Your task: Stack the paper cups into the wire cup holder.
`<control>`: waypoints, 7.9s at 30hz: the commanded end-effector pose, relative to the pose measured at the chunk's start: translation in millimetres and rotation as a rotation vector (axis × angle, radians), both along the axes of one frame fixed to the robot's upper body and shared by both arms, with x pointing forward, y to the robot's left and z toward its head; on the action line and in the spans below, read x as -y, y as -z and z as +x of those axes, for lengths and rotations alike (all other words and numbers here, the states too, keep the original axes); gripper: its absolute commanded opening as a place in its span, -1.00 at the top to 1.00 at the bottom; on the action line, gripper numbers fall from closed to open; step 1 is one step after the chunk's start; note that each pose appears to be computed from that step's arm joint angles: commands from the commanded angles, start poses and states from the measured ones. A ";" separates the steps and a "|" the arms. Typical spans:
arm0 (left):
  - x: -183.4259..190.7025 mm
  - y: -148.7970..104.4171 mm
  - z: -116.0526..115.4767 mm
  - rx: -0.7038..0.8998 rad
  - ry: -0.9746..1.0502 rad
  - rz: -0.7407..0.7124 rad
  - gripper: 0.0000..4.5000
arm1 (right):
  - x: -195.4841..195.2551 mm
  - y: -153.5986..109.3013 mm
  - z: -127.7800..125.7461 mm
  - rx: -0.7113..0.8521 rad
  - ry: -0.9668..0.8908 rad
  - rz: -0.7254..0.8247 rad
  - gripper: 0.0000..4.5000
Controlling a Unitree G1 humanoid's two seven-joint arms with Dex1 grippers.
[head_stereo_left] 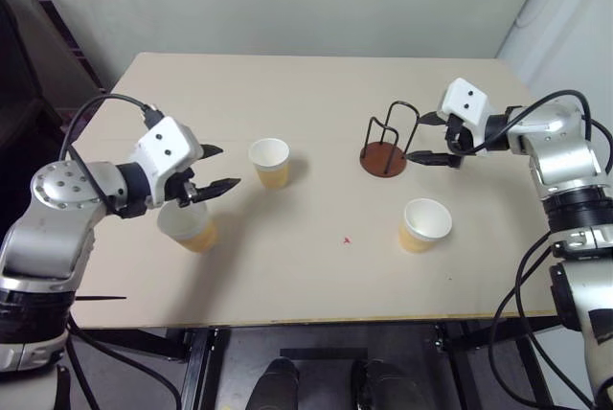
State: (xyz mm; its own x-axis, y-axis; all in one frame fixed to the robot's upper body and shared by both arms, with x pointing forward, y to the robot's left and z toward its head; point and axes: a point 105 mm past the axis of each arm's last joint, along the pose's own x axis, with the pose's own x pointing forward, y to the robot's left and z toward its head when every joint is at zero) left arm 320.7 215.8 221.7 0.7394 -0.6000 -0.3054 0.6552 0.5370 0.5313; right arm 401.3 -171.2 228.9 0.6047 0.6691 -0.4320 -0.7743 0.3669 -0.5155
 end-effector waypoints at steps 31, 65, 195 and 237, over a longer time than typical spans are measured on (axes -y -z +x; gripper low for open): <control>83.7 -21.8 29.7 0.152 0.044 -0.100 -0.39 | -30.2 8.4 40.8 -0.118 0.298 0.249 -0.46; 64.3 17.1 -55.8 -0.194 0.380 0.089 -0.39 | -95.7 31.4 -118.5 -0.229 -0.647 -0.085 0.99; -50.8 28.9 -70.5 -0.386 0.219 0.440 0.99 | -129.4 -55.3 -129.6 -0.057 -0.636 0.276 -1.00; 140.9 -33.8 -45.2 -0.012 1.108 0.456 0.99 | -6.5 -38.0 -134.6 -0.047 -0.283 0.103 -1.00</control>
State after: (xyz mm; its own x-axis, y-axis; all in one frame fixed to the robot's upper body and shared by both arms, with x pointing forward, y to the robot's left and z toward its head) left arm 282.2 75.0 252.2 -0.0910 -0.7670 -0.6352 0.6810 -0.5133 0.5223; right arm 270.0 -164.9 253.5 0.3477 0.8477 -0.4007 -0.8998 0.1816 -0.3966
